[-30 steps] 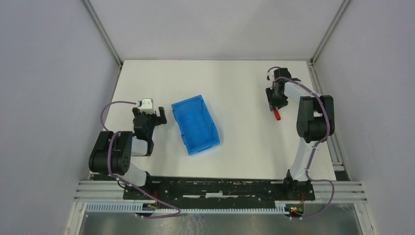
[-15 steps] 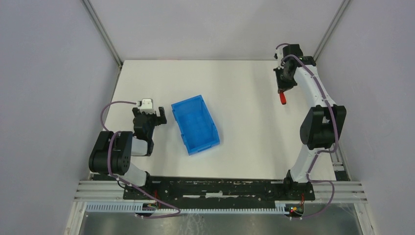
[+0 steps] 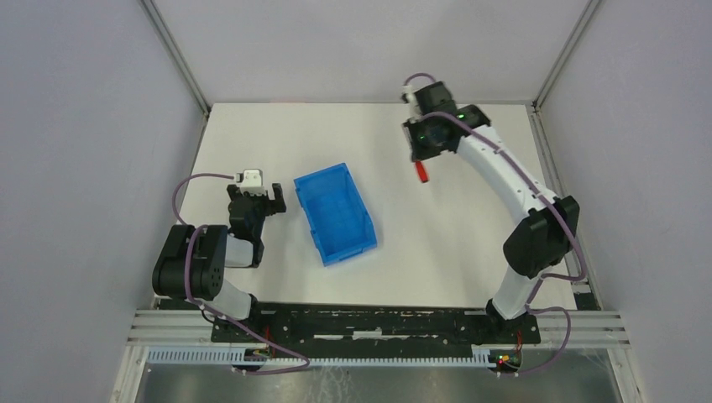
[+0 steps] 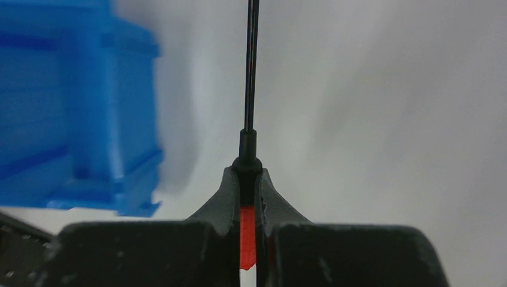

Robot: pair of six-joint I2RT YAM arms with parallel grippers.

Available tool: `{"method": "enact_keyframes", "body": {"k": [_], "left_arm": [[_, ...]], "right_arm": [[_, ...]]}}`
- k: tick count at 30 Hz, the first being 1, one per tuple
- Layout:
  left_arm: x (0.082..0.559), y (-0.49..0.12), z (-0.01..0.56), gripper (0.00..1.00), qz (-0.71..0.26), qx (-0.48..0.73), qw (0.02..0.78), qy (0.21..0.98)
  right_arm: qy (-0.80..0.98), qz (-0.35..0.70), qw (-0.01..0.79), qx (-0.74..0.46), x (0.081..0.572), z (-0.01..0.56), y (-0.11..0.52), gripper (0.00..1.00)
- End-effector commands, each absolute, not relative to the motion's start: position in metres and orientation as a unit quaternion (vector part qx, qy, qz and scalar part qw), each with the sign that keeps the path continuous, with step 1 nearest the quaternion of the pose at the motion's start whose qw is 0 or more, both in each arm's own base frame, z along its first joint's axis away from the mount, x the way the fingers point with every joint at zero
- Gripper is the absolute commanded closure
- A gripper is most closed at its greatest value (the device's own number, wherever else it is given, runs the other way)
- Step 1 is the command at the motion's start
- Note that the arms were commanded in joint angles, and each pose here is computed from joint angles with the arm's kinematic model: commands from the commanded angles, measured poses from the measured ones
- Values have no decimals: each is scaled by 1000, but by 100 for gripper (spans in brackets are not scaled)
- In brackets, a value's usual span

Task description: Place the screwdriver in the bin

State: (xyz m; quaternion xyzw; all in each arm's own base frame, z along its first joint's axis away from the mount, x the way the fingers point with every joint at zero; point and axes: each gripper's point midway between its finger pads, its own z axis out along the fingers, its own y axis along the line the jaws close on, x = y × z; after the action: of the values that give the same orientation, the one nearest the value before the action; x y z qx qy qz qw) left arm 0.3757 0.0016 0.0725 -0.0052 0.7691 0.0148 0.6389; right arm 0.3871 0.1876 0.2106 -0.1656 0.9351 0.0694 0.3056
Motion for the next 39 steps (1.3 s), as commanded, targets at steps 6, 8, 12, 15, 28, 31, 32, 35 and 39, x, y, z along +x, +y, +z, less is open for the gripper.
{"method": "enact_keyframes", "body": {"k": [6,8,12,15,28,31,32,35,39], "left_arm": [[380,1,87,0,5,-19,660,751],[380,0,87,0,5,-19,660,751],[380,0,87,0,4,-18,660,751],[380,0,87,0,5,-19,660,751],[380,0,87,0,5,-19,659,752],[380,0,87,0,5,-19,660,751],[380,0,87,0,5,-19,660,751],[380,0,87,0,5,-19,660,751],[380,0,87,0,5,-19,660,751]], "right_arm": [[876,182,342,-288,317,226,378,100],[878,174,332,-296,311,205,387,100],[886,162,314,-301,307,151,394,100],[893,145,289,-313,308,116,401,100],[910,100,264,-304,303,32,410,82],[911,96,263,-302,304,27,410,72],[911,96,266,-301,305,29,410,70],[906,103,280,-299,308,45,415,63],[890,125,321,-297,313,95,423,63]]}}
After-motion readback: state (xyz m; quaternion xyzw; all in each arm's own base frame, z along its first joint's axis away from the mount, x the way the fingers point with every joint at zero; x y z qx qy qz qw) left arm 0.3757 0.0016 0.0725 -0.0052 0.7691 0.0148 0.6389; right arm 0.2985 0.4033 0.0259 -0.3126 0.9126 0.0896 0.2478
